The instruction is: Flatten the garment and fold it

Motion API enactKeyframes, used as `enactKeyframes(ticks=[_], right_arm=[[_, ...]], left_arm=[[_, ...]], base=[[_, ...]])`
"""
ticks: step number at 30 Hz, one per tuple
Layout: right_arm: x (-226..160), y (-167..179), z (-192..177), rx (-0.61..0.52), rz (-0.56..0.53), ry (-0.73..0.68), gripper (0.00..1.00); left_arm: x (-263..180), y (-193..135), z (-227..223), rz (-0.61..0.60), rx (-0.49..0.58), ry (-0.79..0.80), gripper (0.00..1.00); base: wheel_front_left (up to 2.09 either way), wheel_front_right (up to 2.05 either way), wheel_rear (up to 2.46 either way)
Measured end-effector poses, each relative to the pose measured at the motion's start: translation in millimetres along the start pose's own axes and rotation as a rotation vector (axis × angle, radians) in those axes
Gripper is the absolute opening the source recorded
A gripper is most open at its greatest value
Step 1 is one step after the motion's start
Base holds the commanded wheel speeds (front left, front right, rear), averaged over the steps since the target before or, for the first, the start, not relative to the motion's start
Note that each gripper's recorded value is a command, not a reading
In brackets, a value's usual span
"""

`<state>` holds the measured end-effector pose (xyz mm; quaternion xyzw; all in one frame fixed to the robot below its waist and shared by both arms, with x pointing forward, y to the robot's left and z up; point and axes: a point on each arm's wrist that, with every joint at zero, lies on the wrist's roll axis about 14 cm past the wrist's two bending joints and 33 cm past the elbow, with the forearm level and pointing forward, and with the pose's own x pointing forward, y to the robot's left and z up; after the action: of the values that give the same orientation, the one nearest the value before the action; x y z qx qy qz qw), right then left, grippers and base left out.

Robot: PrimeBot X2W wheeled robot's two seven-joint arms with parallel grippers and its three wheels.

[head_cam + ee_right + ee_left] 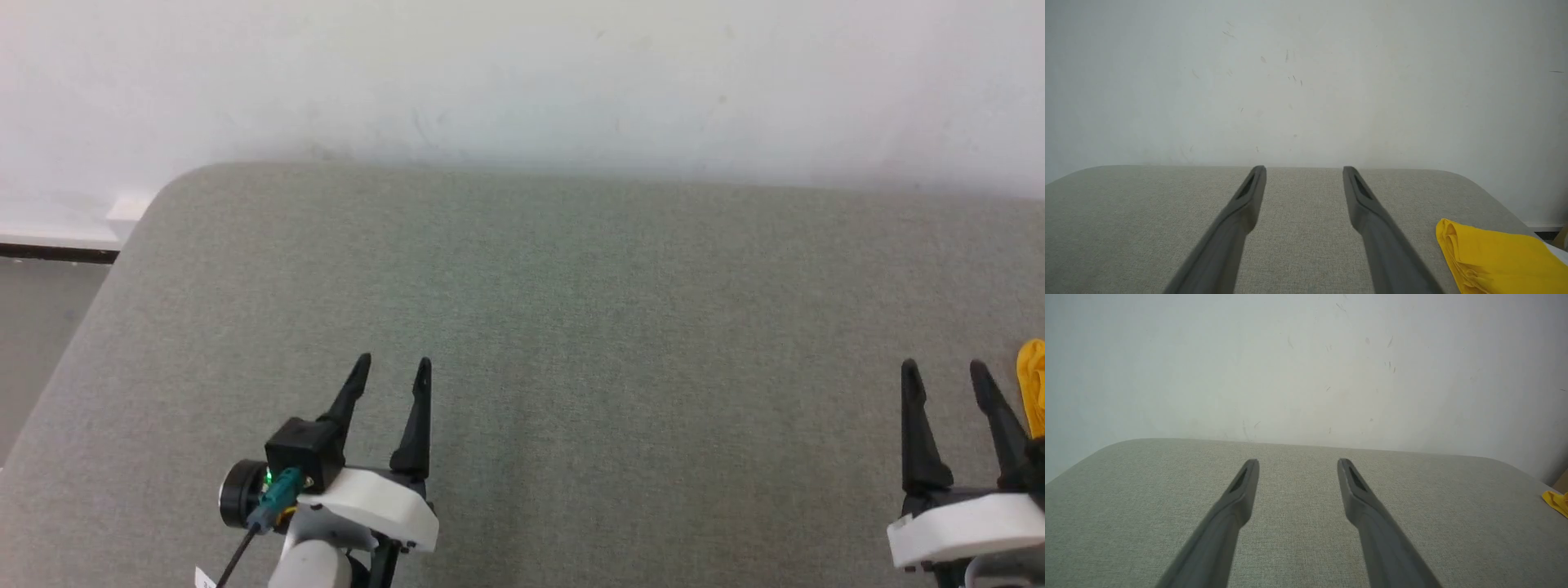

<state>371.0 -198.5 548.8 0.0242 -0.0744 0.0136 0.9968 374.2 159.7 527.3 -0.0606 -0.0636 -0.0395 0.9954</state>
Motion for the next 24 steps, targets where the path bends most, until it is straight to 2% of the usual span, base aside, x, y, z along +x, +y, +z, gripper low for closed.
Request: enactKeyframes(ticks=[20, 21, 24], right_arm=[[-15.3, 9.6, -31.7, 0.078, 0.015, 0.065, 1.0], [-15.6, 9.5, -32.8, 0.078, 0.015, 0.067, 0.0], [-15.5, 9.9, -33.3, 0.077, 0.016, 0.071, 0.0]], left_arm=[[-19.5, 5.3, -8.9, 0.04, -0.022, 0.027, 1.0], [-19.5, 5.3, -9.1, 0.04, -0.026, 0.028, 0.0], [-19.4, 5.5, -9.3, 0.041, -0.026, 0.029, 0.0]], base=[[0.0, 0.0, 0.0], [0.0, 0.0, 0.0], [0.0, 0.0, 0.0]])
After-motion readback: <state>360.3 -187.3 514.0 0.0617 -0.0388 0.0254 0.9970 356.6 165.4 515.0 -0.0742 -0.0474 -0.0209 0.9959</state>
